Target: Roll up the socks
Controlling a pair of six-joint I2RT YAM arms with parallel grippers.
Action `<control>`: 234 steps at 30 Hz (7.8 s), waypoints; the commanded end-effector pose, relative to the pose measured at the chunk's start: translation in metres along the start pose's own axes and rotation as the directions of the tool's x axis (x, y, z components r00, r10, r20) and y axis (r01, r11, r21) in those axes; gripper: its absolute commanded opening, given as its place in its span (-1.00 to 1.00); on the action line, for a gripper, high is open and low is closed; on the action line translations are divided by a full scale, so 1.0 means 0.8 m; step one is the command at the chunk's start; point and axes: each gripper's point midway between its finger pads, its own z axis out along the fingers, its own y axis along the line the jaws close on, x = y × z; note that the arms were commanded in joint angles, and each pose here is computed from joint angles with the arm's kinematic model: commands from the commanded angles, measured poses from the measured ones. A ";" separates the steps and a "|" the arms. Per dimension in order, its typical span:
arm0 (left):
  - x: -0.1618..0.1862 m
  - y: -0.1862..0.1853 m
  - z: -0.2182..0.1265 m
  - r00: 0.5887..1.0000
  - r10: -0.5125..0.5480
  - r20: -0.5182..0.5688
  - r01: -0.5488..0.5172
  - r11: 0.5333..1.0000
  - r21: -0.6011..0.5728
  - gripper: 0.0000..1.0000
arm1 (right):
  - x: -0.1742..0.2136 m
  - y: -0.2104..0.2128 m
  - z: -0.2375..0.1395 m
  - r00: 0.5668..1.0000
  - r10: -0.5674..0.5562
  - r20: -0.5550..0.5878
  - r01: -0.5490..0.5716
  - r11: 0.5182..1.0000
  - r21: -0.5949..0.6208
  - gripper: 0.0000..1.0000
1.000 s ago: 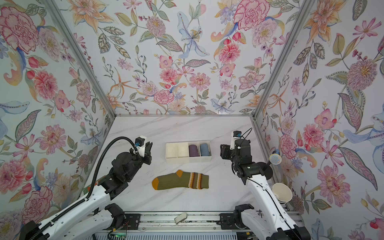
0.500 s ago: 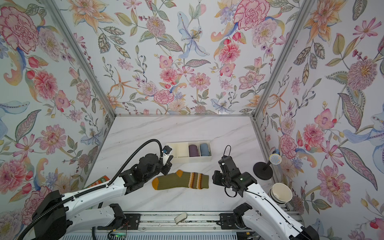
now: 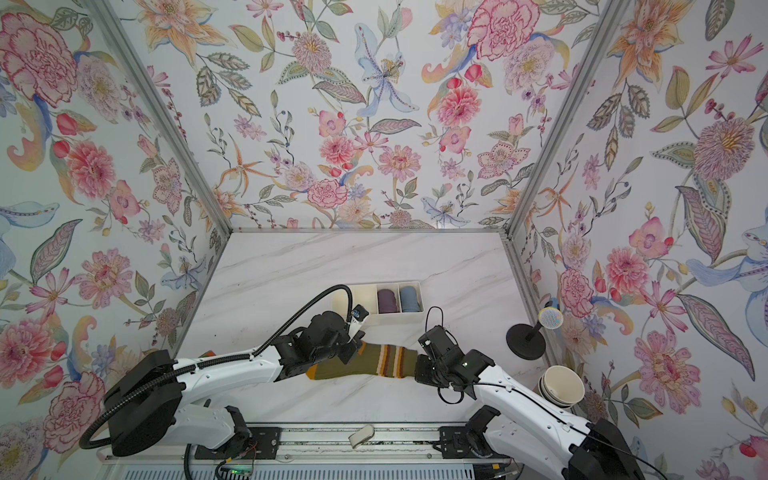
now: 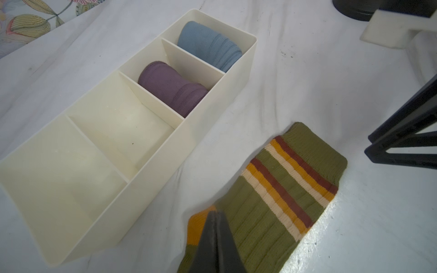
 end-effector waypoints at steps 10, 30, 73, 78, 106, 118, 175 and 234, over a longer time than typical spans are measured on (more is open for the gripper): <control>-0.007 -0.017 0.010 1.000 -0.007 -0.014 0.008 0.999 0.052 -0.90 | -0.001 -0.004 0.022 0.999 0.034 0.011 -0.034 0.999 0.011 -0.41; -0.003 -0.016 0.016 1.000 0.004 -0.027 -0.003 0.999 0.048 -0.93 | -0.004 -0.013 0.035 0.999 0.052 0.004 -0.052 0.998 0.033 -0.47; -0.021 0.029 -0.019 0.992 -0.108 0.061 0.106 0.994 0.039 -0.99 | -0.007 -0.006 0.040 0.999 -0.032 -0.003 0.032 0.998 0.051 -1.00; -0.027 0.043 -0.030 0.985 -0.145 0.090 0.142 0.989 0.046 -0.99 | -0.015 0.000 0.031 0.996 -0.087 0.022 0.085 0.993 0.078 -1.00; -0.024 0.053 -0.042 0.977 -0.185 0.109 0.179 0.982 0.063 -0.99 | -0.046 0.080 0.013 0.914 -0.396 0.091 0.381 0.912 0.151 -1.00; -0.019 0.056 -0.042 0.974 -0.197 0.108 0.191 0.980 0.064 -0.98 | -0.034 0.131 0.017 0.866 -0.488 0.107 0.490 0.872 0.006 -1.00; -0.006 0.039 -0.024 0.985 -0.163 0.061 0.154 0.978 0.138 -1.00 | -0.053 0.105 0.012 0.978 -0.206 0.036 0.209 0.952 -0.225 -0.42; 0.022 -0.071 0.059 0.970 0.189 -0.152 -0.146 0.955 0.257 -1.00 | -0.017 0.051 0.025 0.997 -0.077 -0.003 0.076 0.992 -0.099 -0.51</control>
